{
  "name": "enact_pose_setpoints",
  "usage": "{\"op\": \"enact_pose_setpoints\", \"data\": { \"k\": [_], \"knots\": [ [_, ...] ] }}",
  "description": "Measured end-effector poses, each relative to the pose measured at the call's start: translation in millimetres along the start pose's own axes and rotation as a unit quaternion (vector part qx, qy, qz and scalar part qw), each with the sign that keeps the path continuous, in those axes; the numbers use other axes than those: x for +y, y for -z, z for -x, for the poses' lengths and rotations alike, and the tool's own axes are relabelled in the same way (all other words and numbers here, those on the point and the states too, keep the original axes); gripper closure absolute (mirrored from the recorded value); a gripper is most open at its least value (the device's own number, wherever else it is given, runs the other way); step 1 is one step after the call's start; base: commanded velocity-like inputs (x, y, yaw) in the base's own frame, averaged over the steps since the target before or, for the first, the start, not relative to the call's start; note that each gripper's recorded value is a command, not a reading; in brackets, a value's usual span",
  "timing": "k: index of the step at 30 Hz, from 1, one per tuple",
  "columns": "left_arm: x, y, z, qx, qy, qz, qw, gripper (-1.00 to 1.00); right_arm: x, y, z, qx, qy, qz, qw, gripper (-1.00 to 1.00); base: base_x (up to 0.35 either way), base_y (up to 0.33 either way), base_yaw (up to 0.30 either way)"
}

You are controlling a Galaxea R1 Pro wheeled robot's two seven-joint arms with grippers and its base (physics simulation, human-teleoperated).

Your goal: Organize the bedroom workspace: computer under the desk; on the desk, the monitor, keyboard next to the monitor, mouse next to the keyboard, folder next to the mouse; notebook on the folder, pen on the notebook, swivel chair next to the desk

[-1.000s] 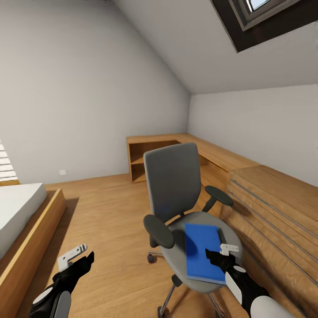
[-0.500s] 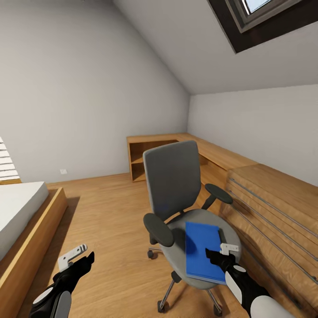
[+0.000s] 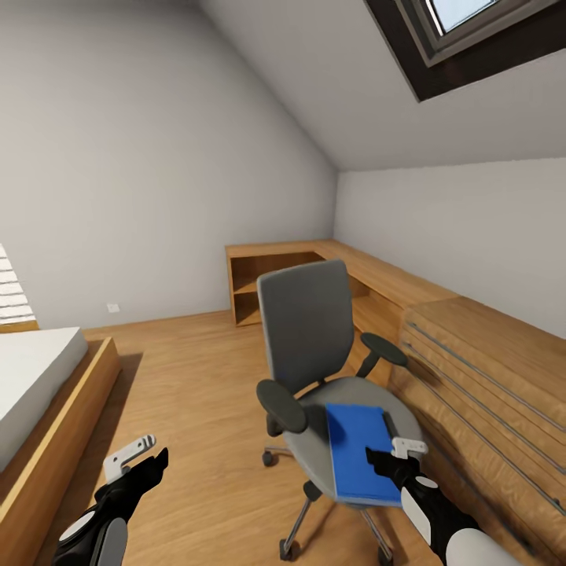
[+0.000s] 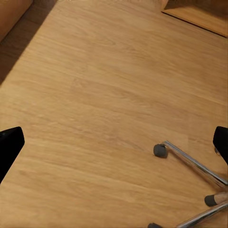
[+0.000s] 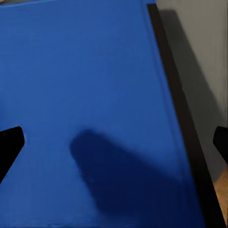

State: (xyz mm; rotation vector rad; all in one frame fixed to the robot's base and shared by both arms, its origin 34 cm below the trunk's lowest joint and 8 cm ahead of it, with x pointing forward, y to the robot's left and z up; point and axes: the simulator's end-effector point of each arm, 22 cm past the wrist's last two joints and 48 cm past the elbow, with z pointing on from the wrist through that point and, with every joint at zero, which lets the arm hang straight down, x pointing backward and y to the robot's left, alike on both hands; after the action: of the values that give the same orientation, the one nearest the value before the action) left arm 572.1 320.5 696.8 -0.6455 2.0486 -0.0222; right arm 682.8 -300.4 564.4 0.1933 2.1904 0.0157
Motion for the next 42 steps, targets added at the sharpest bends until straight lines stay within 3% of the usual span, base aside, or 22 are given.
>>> {"op": "enact_pose_setpoints", "data": {
  "k": [20,22,29,34,35,36,42],
  "knots": [
    [-12,17.1,33,0.000,0.000,0.000,1.0000,-1.00,6,18.6,41,-0.008,0.000,0.001,1.0000,-1.00,0.000,0.000,0.000],
    [-13,18.8,36,0.000,-0.001,0.000,1.0000,-1.00,7,20.4,54,-0.018,0.000,0.002,0.9998,-1.00,0.000,0.000,0.000],
    [-16,23.2,44,0.000,-0.001,0.001,1.0000,-1.00,17,37.0,148,-0.101,0.002,0.013,0.9948,-1.00,0.000,0.000,0.000],
    [-16,23.2,44,-0.001,-0.001,0.001,1.0000,-1.00,23,73.2,152,-0.086,-0.010,0.028,0.9959,-1.00,0.000,0.000,0.000],
    [-16,23.2,44,-0.001,-0.001,0.001,1.0000,-1.00,26,95.1,154,-0.083,-0.030,0.040,0.9953,-1.00,0.000,0.000,0.000],
    [-16,23.2,44,-0.001,-0.001,0.001,1.0000,-1.00,28,104.1,156,-0.084,-0.039,0.045,0.9947,-1.00,0.000,0.000,0.000],
    [-16,23.2,44,-0.001,-0.001,0.001,1.0000,-1.00,38,140.5,149,-0.065,-0.084,0.079,0.9912,-1.00,0.000,0.000,0.000]
  ]
}}
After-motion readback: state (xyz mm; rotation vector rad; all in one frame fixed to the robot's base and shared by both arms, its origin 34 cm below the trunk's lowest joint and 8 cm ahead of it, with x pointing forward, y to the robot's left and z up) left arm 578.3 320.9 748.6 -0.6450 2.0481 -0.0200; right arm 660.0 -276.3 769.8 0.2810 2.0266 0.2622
